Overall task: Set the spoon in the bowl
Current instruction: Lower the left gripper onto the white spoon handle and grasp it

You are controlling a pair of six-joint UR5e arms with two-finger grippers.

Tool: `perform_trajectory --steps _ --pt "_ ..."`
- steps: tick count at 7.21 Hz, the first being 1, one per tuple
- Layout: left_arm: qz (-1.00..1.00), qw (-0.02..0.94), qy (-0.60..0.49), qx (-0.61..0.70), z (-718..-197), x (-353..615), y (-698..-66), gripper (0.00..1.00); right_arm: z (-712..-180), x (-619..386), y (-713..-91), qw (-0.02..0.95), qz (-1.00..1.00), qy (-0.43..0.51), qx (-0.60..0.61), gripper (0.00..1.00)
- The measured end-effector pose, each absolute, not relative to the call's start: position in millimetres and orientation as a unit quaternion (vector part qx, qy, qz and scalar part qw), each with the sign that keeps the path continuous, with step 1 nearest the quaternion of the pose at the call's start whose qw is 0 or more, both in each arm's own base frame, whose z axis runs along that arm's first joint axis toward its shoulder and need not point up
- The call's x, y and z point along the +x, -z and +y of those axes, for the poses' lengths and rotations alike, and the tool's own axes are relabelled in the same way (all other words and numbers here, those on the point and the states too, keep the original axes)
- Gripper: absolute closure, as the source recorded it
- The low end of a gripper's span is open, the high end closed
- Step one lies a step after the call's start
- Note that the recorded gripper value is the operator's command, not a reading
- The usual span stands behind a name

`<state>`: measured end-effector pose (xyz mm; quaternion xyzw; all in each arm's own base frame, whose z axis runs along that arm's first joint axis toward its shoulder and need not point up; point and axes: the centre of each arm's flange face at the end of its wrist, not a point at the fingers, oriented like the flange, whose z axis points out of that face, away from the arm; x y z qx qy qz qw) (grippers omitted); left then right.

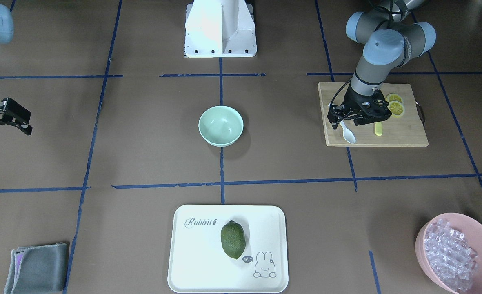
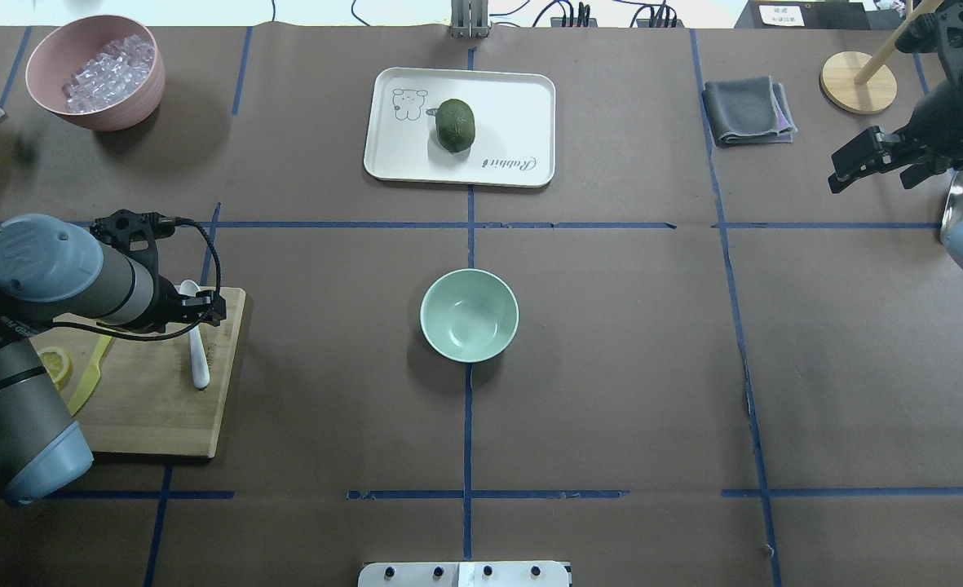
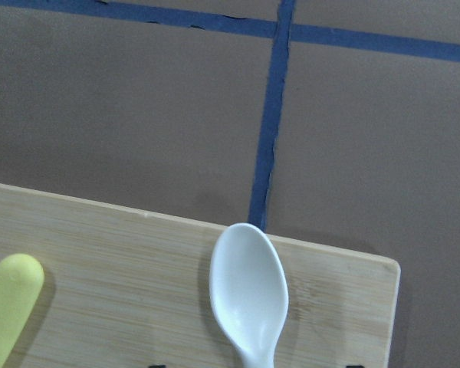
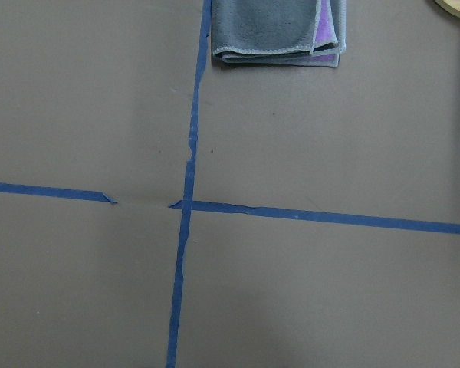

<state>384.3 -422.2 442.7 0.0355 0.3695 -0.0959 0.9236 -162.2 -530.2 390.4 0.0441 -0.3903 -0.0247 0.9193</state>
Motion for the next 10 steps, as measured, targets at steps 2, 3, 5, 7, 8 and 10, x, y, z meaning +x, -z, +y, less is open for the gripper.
perform_trajectory --steps 2,3,5,7,8,10 --pt "0.369 0.924 0.096 0.035 -421.6 384.9 -442.8 0.25 -530.3 -162.0 -390.9 0.919 -0.39 0.024 0.044 0.0" --pt "0.369 0.924 0.096 0.034 -421.4 385.1 -442.8 0.32 -530.2 -162.3 -391.1 0.92 -0.39 0.024 0.044 0.0" --pt "0.368 0.924 0.096 0.033 -421.5 385.5 -444.4 0.55 -530.5 -162.0 -391.5 0.92 -0.389 0.024 0.044 0.0" --pt "0.367 0.925 0.096 0.032 -421.8 386.2 -446.2 0.87 -530.7 -161.7 -390.8 0.92 -0.389 0.023 0.045 0.0" --pt "0.369 0.924 0.095 0.032 -421.4 385.7 -443.7 0.92 -530.6 -161.7 -389.9 0.92 -0.389 0.024 0.046 0.0" --pt "0.373 0.923 0.095 0.031 -420.2 383.1 -438.1 0.99 -529.2 -161.0 -386.1 0.919 -0.391 0.024 0.049 0.0"
